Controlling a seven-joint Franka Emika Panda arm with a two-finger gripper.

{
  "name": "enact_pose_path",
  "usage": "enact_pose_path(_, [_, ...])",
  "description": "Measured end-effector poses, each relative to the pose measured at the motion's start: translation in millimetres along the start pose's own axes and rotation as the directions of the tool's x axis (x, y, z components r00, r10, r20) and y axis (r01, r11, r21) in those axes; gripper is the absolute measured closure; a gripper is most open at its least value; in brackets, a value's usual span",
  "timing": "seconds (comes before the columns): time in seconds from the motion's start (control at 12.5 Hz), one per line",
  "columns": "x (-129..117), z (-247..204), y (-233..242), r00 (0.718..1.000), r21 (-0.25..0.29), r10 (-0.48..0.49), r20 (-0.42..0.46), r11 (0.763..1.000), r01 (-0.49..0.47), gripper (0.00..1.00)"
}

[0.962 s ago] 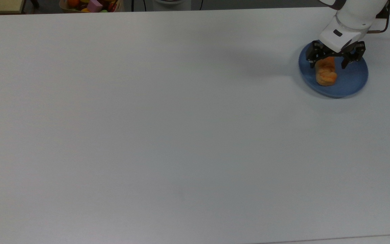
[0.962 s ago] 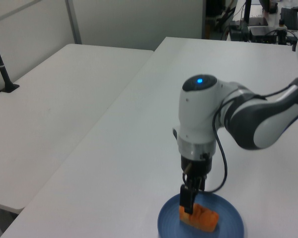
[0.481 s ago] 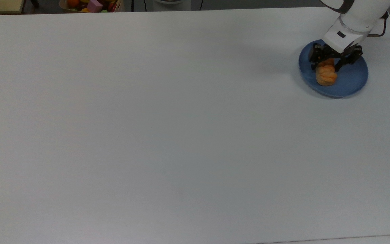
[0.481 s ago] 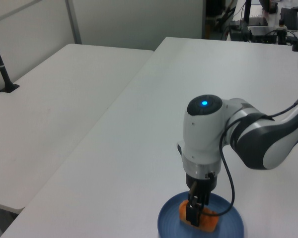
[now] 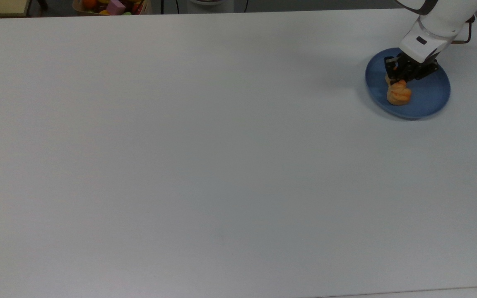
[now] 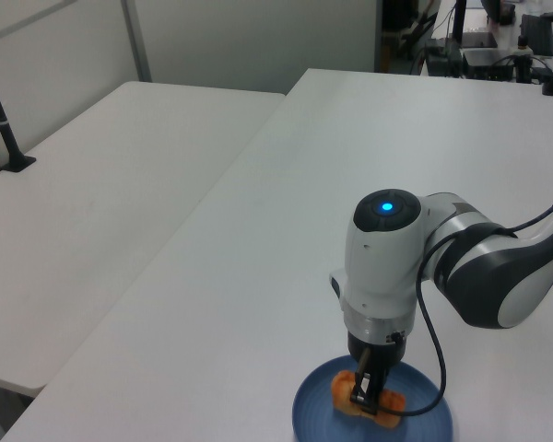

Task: Put the bread on the table
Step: 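Lower the gripper and close it on the orange bread roll, then lift the bread roll off the plate and carry it across the table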

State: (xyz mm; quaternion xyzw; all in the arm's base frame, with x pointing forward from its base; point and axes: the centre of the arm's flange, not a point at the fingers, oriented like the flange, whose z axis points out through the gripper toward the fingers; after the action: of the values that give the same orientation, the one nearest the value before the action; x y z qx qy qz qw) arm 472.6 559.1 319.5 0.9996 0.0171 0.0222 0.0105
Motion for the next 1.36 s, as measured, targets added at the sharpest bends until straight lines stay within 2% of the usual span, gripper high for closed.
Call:
enact_pose_path(0.08, [1.6,-3.8,-0.5,1.000,0.004,0.000,-0.007,1.000,0.000,0.85])
enact_pose_path(0.24, [8.1,-29.4,-0.2,0.999,0.031,0.006,-0.040,1.000,-0.005,0.85])
enact_pose_path(0.4, [11.3,-89.3,10.0,0.997,0.056,0.009,-0.076,0.998,-0.005,0.85])
enact_pose_path(0.56, [10.6,-164.8,43.4,0.997,0.045,-0.007,-0.082,0.999,0.011,0.85])
enact_pose_path(0.72, [20.2,-212.6,85.8,0.997,0.037,-0.020,-0.080,0.999,0.023,0.89])
enact_pose_path(0.88, [50.8,-267.4,175.1,0.995,0.039,-0.018,-0.095,0.999,0.022,0.89])
enact_pose_path(1.04, [76.5,-292.8,255.0,0.994,0.037,-0.006,-0.113,0.999,0.011,0.89])
enact_pose_path(1.28, [110.0,-305.3,404.6,0.994,0.008,0.016,-0.105,1.000,-0.016,0.89])
enact_pose_path(1.36, [116.5,-301.7,441.1,0.995,-0.001,0.021,-0.098,1.000,-0.022,0.89])
